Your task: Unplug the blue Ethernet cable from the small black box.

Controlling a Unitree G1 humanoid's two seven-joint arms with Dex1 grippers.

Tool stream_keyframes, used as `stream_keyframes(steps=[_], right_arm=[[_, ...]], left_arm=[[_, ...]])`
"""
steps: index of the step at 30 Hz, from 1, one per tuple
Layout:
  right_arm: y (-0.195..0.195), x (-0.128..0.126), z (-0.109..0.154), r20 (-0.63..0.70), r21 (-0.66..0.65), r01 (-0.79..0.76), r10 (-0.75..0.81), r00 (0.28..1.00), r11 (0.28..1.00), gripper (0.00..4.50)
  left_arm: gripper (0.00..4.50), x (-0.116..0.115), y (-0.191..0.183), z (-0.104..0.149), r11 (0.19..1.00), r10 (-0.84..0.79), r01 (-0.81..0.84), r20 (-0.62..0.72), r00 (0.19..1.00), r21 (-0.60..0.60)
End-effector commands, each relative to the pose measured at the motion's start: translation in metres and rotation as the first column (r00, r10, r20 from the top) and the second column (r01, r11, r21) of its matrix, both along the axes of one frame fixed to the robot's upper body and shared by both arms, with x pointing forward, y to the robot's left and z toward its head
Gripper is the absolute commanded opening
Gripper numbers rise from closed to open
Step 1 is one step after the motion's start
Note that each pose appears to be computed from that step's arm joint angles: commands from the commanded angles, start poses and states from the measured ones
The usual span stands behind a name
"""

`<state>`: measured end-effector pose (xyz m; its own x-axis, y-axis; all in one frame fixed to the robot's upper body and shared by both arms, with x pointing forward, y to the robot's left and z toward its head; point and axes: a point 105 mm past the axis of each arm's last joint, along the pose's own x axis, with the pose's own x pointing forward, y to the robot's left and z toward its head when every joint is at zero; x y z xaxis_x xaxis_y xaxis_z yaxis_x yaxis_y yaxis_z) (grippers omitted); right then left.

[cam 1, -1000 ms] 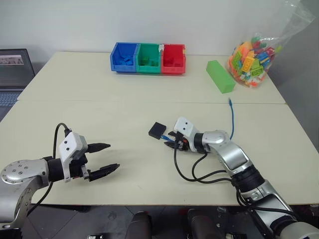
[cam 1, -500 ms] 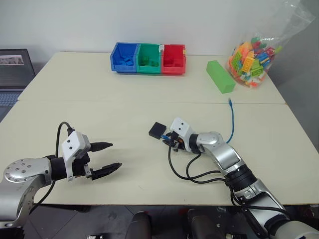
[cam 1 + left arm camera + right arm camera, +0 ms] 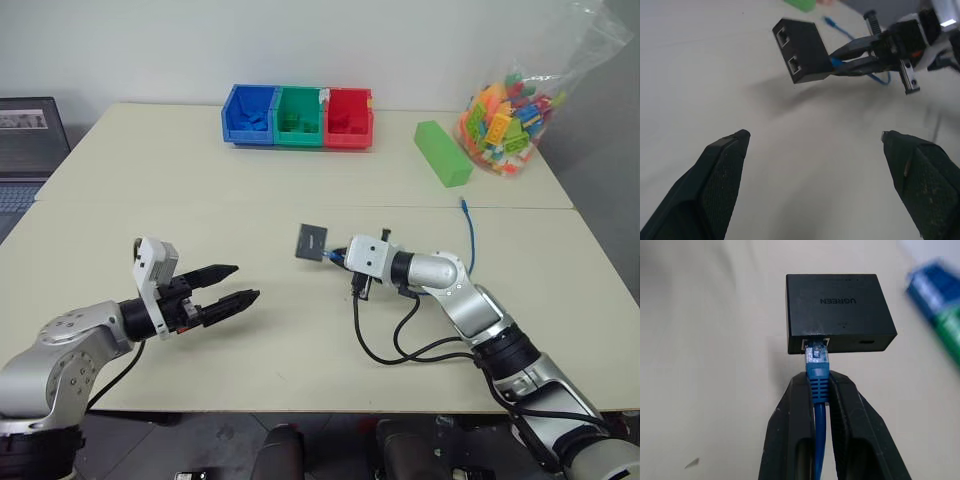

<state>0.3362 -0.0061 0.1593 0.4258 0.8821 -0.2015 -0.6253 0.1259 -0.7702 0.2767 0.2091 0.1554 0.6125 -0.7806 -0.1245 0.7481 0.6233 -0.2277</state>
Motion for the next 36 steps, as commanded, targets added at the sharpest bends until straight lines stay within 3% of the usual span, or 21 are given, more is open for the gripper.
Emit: stream_keyframes(steps=[1, 8, 16, 19, 32, 36], right_arm=[[0.015, -0.023, 0.023, 0.218, -0.034, -0.171, 0.174, 0.96, 0.985, 0.13], [0.02, -0.037, 0.03, 0.291, -0.052, -0.267, 0.27, 0.918, 0.962, 0.13], [0.018, -0.037, 0.03, 0.302, -0.075, -0.269, 0.279, 0.911, 0.96, 0.12], [0.019, -0.037, 0.031, 0.307, -0.077, -0.271, 0.281, 0.909, 0.96, 0.12], [0.021, -0.039, 0.033, 0.337, -0.075, -0.282, 0.29, 0.896, 0.957, 0.12], [0.022, -0.042, 0.028, 0.325, -0.078, -0.291, 0.301, 0.897, 0.953, 0.12]], left_arm=[[4.5, 0.004, -0.007, 0.018, 0.993, -0.032, 0.031, -0.006, 0.999, -0.112], [4.5, 0.014, -0.021, 0.032, 0.979, -0.088, 0.085, -0.006, 0.996, -0.187], [4.5, 0.012, -0.028, 0.023, 0.98, -0.145, 0.139, -0.033, 0.989, -0.143], [4.0, 0.013, -0.029, 0.023, 0.979, -0.15, 0.144, -0.03, 0.988, -0.143], [1.02, 0.014, -0.034, 0.023, 0.971, -0.202, 0.197, -0.031, 0.979, -0.137], [0.8, 0.014, -0.033, 0.022, 0.971, -0.205, 0.199, -0.032, 0.978, -0.135]])
